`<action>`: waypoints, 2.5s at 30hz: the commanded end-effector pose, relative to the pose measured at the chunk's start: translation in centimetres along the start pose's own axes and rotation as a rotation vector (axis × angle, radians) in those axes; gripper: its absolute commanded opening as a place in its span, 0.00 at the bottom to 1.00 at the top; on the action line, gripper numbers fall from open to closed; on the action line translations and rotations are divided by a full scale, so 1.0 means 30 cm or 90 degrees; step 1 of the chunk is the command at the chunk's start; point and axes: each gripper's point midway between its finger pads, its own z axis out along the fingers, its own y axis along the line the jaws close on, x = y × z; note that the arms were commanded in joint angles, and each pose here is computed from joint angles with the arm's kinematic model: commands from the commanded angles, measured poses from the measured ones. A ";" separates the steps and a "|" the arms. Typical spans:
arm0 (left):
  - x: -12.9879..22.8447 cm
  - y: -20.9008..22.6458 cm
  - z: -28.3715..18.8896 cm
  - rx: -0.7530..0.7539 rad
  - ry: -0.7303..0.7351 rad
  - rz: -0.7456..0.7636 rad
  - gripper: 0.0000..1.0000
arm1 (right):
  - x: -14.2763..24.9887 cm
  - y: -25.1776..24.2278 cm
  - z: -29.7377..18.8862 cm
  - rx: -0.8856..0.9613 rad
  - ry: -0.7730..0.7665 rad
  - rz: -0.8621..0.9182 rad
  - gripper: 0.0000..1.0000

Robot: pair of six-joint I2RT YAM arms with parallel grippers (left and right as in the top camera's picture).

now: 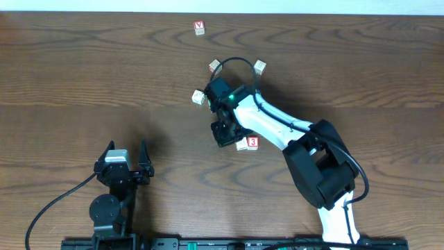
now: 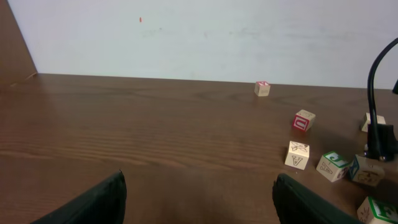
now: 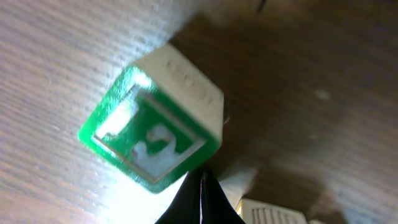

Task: Lift 3 blocks
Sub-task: 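Move the right gripper to the green 'F' block and grasp it, then carry the green 'F' block and lower it left of the row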

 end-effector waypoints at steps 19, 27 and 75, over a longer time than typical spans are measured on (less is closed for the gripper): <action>0.052 -0.006 0.002 0.009 0.033 -0.002 0.76 | -0.062 -0.035 0.007 0.061 -0.061 0.025 0.11; 0.052 -0.006 0.002 0.009 0.033 -0.002 0.76 | -0.139 -0.034 -0.008 0.042 -0.116 0.063 0.21; 0.052 -0.006 0.002 0.009 0.033 -0.002 0.76 | -0.208 0.110 -0.085 0.100 -0.162 0.102 0.70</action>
